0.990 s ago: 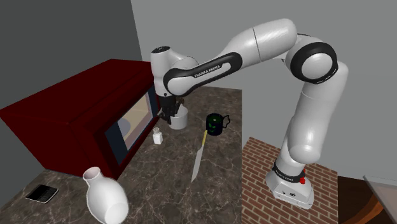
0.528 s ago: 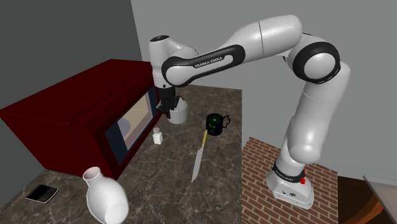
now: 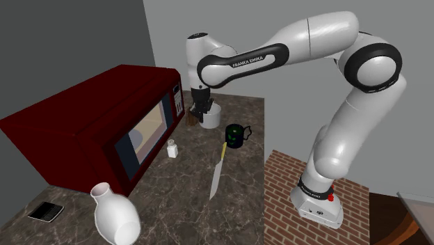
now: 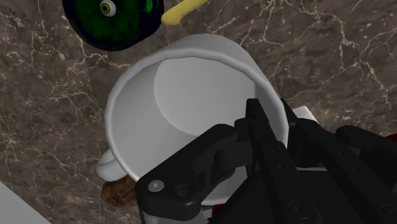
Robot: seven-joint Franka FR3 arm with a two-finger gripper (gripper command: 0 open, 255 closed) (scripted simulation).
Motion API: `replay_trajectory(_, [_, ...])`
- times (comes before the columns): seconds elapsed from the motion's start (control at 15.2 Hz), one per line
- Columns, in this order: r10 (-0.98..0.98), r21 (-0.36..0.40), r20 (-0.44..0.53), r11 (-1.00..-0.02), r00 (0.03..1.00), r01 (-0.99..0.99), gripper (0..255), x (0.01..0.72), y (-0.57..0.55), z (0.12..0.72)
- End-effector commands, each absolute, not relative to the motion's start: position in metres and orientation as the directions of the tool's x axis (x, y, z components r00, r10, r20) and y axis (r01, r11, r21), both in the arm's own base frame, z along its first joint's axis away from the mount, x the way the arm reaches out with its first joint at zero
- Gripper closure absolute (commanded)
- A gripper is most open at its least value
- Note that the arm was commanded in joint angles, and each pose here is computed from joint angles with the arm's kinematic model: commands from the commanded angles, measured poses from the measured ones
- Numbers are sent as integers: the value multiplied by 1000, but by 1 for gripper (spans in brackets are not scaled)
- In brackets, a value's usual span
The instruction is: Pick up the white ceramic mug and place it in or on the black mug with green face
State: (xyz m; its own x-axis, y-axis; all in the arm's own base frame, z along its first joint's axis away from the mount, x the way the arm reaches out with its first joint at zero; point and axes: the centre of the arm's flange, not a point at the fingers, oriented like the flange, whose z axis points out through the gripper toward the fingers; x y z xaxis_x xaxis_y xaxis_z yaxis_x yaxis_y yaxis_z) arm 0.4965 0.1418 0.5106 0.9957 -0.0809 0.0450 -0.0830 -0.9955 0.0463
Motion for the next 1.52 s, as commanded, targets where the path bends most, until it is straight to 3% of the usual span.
replay_trajectory(0.0, [-80, 46, 45, -996, 996, -82, 255, 483, 119, 510])
replay_trajectory(0.73, [-80, 46, 45, -996, 996, -82, 255, 407, -10, 516])
replay_trajectory(1.45, [-80, 46, 45, -996, 996, -82, 255, 407, -10, 458])
